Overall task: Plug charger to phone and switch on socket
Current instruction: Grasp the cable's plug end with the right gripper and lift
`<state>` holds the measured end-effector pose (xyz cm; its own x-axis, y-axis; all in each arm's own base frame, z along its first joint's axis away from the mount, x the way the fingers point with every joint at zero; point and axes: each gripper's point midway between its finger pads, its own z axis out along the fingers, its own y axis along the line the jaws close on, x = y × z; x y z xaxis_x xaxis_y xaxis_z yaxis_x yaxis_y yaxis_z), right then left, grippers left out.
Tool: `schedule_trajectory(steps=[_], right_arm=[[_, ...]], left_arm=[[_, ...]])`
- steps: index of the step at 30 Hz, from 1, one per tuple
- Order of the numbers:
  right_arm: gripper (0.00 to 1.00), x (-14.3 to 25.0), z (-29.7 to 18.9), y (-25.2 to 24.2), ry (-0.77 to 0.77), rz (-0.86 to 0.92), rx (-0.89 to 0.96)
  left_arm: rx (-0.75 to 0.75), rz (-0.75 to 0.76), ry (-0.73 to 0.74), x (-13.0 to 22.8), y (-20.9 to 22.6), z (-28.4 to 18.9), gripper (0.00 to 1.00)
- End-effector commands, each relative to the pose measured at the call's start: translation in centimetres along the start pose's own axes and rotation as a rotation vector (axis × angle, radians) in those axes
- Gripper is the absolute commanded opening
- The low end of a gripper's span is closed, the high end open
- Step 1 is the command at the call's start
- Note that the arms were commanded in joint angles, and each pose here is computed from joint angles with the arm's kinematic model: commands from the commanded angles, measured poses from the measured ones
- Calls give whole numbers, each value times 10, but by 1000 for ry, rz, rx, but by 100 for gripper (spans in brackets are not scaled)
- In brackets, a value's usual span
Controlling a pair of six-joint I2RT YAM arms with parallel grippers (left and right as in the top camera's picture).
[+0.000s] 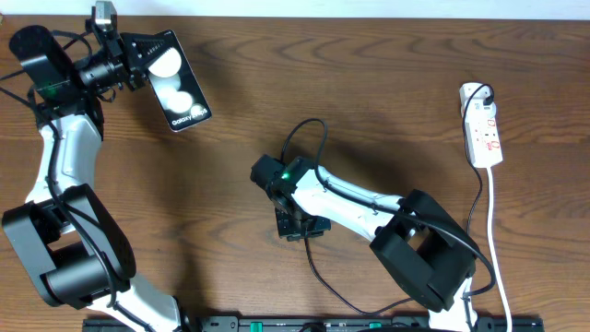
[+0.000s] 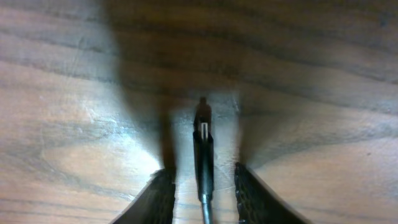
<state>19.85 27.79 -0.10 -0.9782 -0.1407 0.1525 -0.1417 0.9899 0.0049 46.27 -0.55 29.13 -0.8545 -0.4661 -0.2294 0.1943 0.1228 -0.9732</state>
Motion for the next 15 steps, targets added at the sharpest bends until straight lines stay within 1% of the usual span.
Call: schedule_trajectory(steps=[1,3,4,6,10,13,14,15], right_arm=[[17,-3,0,3,-4,-3,-3],[13,-3,0,3,-3,-3,-4],[7,-2,0,3,-2,-3,-6],[1,-2,0,3,-1,-3,-6],[1,-3,-1,2,10,7,-15],[1,-4,-3,2,43,7,-60],[1,-4,-5,4,67,-4,-101],[1,-4,-9,15,108,-46,-202]], left_arm=[[10,53,12,2,-14,-3,8],[10,53,12,2,-14,-3,8],[10,53,12,2,-14,-3,7],[10,53,12,2,-14,-3,7],[10,53,13,2,-14,-3,7],[10,54,12,2,-14,-3,7],[10,54,12,2,-14,-3,8],[10,53,12,2,-14,-3,7]])
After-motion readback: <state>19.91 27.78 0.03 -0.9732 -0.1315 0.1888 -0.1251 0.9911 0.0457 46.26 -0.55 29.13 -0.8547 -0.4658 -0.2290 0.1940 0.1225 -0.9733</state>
